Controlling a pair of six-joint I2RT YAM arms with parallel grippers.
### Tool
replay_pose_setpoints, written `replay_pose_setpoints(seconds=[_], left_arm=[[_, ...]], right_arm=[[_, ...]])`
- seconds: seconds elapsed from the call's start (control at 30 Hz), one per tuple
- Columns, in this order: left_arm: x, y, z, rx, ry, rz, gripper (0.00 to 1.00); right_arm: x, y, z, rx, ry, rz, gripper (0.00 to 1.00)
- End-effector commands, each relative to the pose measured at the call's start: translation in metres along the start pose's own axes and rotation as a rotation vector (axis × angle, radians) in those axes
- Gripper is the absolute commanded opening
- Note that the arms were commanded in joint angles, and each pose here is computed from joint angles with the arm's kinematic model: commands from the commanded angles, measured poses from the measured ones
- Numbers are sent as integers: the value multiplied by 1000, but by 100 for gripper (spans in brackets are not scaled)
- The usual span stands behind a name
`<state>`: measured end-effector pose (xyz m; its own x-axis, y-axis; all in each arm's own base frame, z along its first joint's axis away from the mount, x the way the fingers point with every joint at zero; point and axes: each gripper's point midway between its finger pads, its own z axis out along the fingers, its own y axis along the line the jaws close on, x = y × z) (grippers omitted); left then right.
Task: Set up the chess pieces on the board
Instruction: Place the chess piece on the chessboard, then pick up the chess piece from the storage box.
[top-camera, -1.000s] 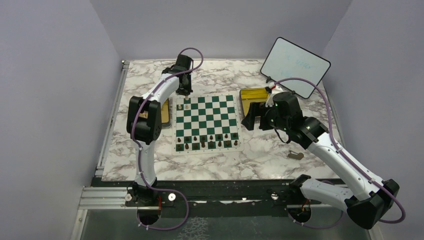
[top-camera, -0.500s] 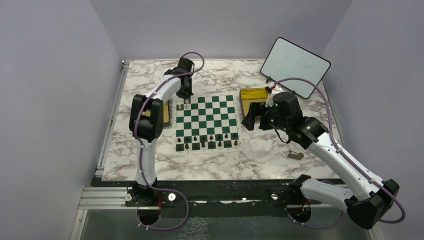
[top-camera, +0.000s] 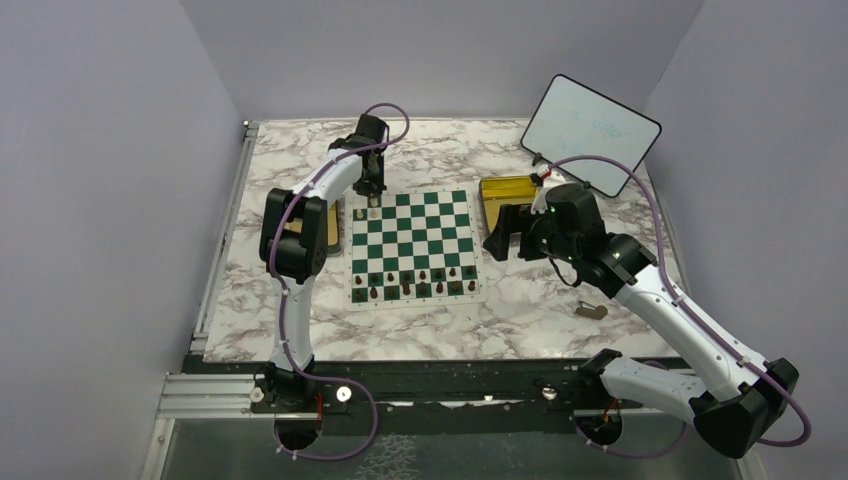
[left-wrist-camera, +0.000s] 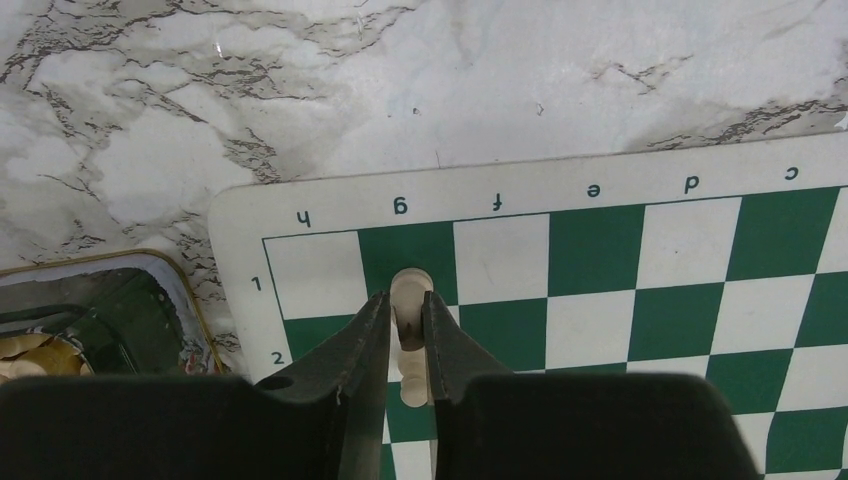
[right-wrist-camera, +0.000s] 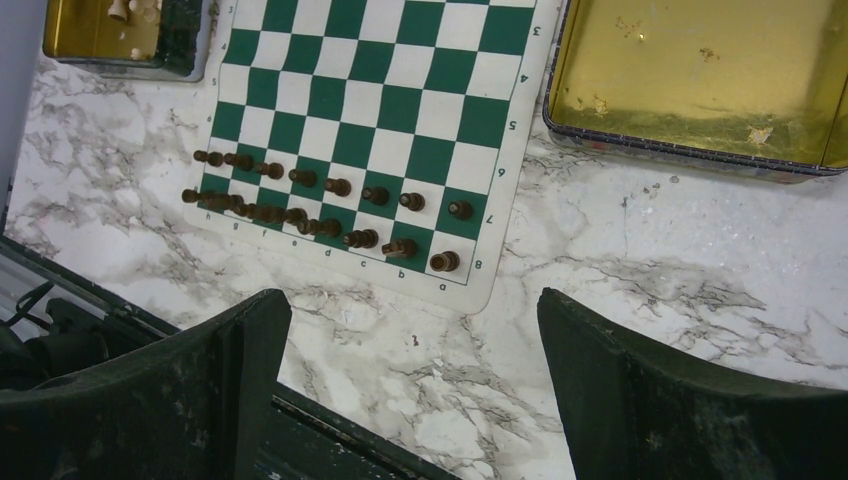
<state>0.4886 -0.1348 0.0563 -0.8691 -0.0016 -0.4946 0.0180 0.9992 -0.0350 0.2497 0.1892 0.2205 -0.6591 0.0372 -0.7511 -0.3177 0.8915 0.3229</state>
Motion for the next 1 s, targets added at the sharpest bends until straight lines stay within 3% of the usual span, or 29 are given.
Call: replay_pose_setpoints(seconds=[0.0,0.17,0.7,0.97], left_arm=[[-5,1,-1,-22,-16,12,21],[-11,0,-9,-14,-33,7,29],[-44,0,-76,9,-165,-27,32],[-40,33,-104,-70,-203,-90,32]], right_arm=[[-13,2,-5,5,-35,-19,100],[-11,3,-5,-2,-34,-15,100],[-10,9,-7,-39,-53,2,100],[-7,7,-10,-44,-61,11,100]])
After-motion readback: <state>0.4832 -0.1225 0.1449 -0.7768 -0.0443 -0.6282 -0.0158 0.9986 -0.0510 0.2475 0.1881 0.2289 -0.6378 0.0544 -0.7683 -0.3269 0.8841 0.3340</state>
